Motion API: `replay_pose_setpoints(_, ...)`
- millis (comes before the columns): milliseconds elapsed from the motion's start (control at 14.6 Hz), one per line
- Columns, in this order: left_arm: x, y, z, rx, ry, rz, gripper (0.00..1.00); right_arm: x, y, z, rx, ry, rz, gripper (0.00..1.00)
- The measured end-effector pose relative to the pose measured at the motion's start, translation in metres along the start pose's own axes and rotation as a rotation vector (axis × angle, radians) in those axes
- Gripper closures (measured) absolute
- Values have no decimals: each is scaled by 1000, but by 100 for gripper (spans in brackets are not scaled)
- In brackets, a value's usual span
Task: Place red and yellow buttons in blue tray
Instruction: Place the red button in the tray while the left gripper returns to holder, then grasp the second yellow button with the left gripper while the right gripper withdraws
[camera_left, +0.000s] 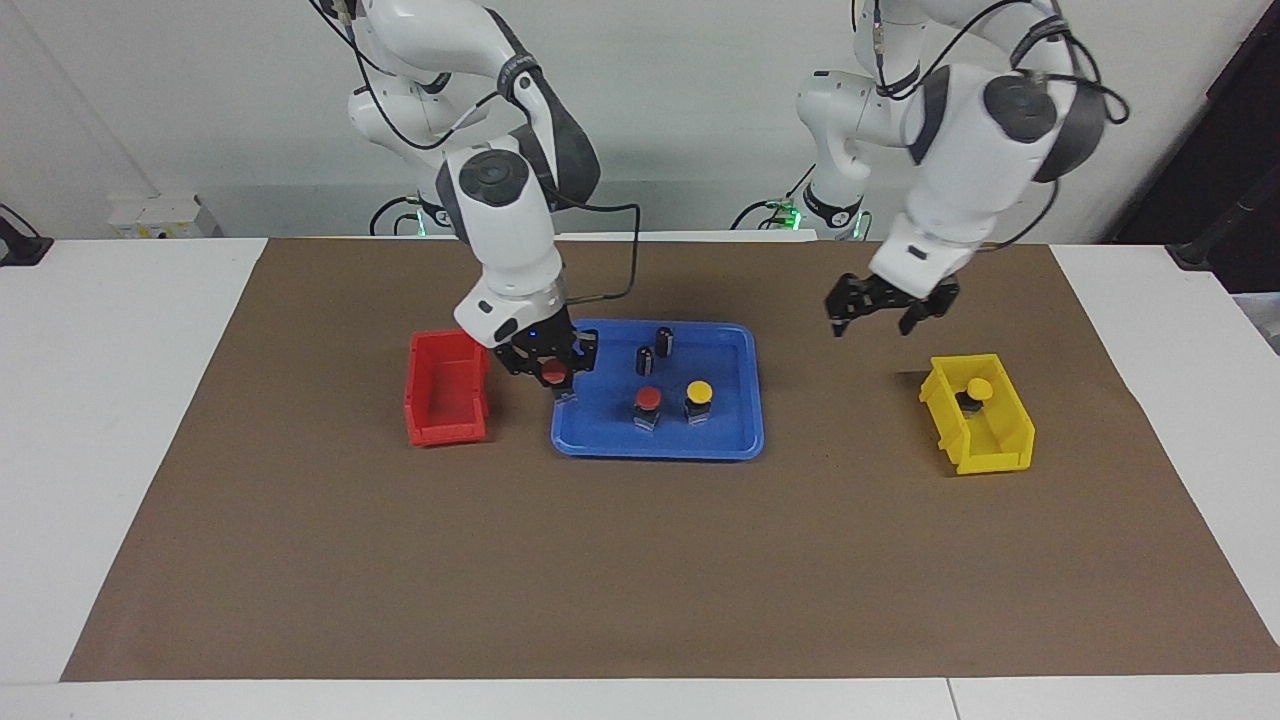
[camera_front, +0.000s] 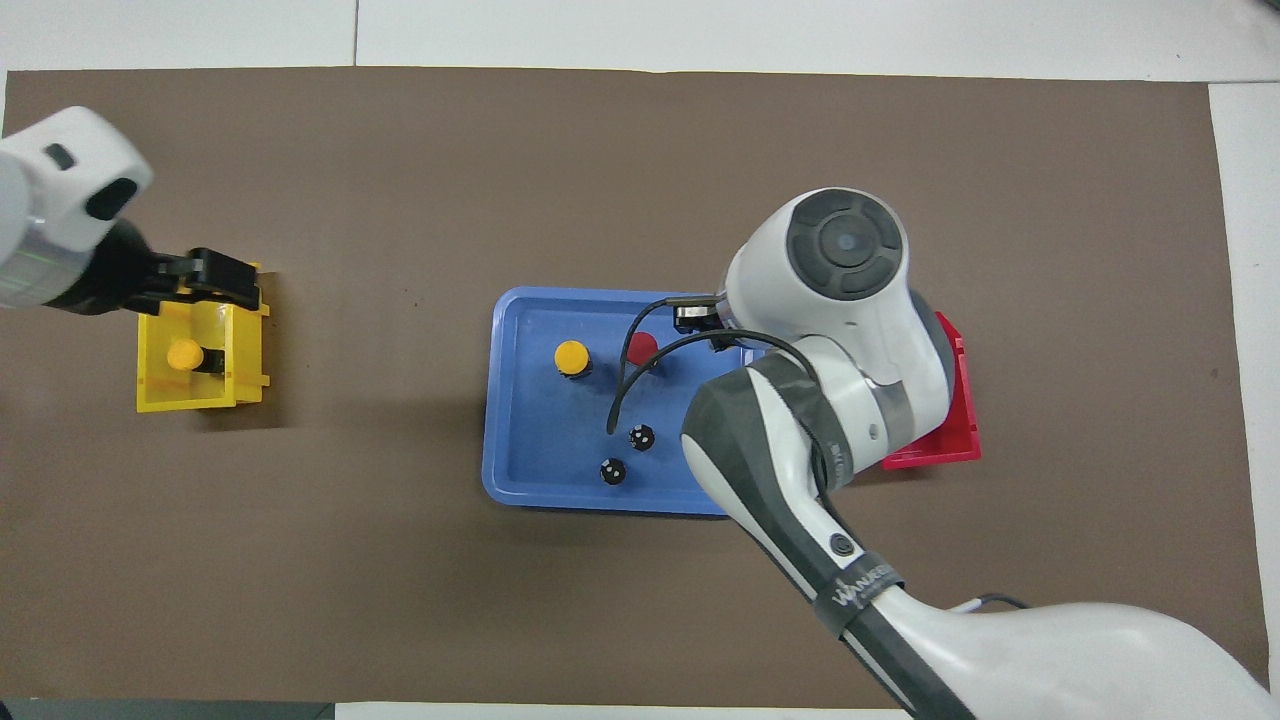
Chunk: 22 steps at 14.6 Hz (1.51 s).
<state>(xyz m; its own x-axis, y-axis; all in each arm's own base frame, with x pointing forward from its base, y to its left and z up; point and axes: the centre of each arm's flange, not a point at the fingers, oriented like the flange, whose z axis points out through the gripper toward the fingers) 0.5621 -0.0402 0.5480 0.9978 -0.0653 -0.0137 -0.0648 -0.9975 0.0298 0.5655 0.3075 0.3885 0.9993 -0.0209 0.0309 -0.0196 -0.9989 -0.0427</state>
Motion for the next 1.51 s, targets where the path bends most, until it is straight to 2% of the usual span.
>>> replay_pose_setpoints(137,-3,-40,11,44,2,-20,0,-1,-7,29,-33,-17,-16,65)
replay_pose_setpoints(275,-8,-65,35,51,44,-53,11,0,-3,41,-36,-14,-12,65)
replay_pose_setpoints(343,-12,-76,52,52,62,-68,11,0,-2,46,-34,-11,-11,64)
replay_pose_setpoints(412,-17,-85,70,51,66,-77,18,-3,0,52,-33,-9,-11,63)
replay_pose_setpoints(480,-21,-92,86,51,65,-81,30,-6,2,59,-33,-9,-11,63)
replay_pose_setpoints(549,-24,-94,98,52,67,-83,36,-8,3,64,-32,-8,-12,55)
replay_pose_setpoints(755,-20,-91,121,58,83,-75,37,-10,6,62,-39,-17,-9,22)
replay_pose_setpoints(824,-18,-90,128,60,87,-71,37,-5,8,51,-43,-17,-2,10)
replay_pose_setpoints(892,-16,-88,137,63,95,-66,37,3,12,33,-45,-14,10,1)
replay_pose_setpoints(1167,-11,-86,169,72,102,-60,37,39,58,-83,-36,27,103,0)
replay_pose_setpoints(1510,-14,-85,195,74,77,-56,37,31,164,-180,-65,-6,145,0)
